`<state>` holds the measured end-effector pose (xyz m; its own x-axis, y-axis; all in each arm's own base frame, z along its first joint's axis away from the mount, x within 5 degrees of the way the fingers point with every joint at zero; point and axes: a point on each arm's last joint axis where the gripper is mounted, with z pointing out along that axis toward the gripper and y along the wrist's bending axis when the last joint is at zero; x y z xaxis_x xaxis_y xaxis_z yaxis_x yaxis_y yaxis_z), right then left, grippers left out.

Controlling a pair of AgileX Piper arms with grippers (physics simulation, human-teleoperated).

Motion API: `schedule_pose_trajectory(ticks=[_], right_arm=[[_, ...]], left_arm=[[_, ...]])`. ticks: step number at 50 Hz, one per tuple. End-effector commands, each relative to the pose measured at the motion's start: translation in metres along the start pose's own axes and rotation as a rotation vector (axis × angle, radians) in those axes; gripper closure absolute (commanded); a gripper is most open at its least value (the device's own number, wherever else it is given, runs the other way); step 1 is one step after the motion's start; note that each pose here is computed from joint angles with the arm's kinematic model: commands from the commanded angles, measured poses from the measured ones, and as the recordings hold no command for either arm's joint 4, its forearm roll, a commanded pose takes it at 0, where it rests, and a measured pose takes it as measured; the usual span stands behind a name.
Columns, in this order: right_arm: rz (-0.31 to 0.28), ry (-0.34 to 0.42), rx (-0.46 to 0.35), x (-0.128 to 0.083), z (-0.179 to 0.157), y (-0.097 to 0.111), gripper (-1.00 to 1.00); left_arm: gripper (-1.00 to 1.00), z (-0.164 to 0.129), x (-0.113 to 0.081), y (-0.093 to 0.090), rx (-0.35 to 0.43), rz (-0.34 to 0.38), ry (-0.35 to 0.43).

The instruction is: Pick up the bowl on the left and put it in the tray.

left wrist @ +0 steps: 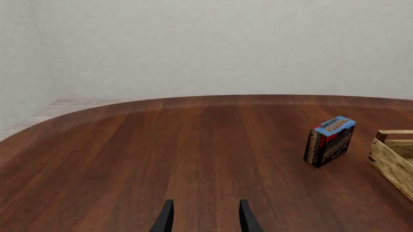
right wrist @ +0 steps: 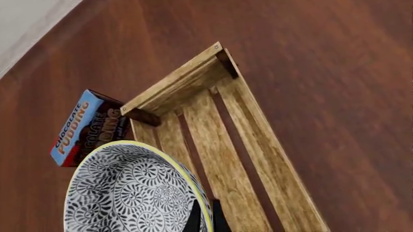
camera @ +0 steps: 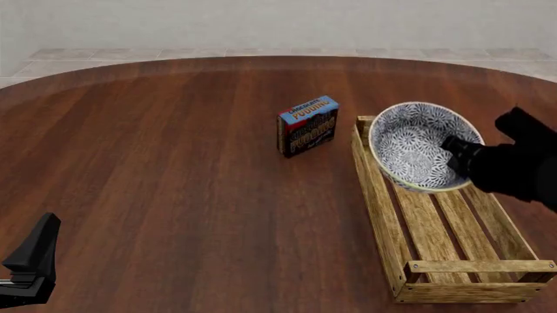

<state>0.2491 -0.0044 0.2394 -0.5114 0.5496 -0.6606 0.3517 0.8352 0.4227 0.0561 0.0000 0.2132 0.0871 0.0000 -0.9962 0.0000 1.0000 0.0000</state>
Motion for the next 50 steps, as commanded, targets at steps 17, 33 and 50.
schedule_pose_trajectory(ticks=[17, 33, 50], right_arm=[[0.062, -0.007, 0.013, 0.007, 0.006, -0.011, 1.00], [0.086, -0.020, 0.029, 0.008, 0.006, -0.019, 1.00], [0.107, -0.016, 0.035, 0.015, 0.012, -0.024, 1.00]], left_arm=[[-1.00, 0.000, 0.000, 0.000, 0.000, 0.000, 0.000], [-1.00, 0.000, 0.000, 0.000, 0.000, 0.000, 0.000], [-1.00, 0.000, 0.000, 0.000, 0.000, 0.000, 0.000]])
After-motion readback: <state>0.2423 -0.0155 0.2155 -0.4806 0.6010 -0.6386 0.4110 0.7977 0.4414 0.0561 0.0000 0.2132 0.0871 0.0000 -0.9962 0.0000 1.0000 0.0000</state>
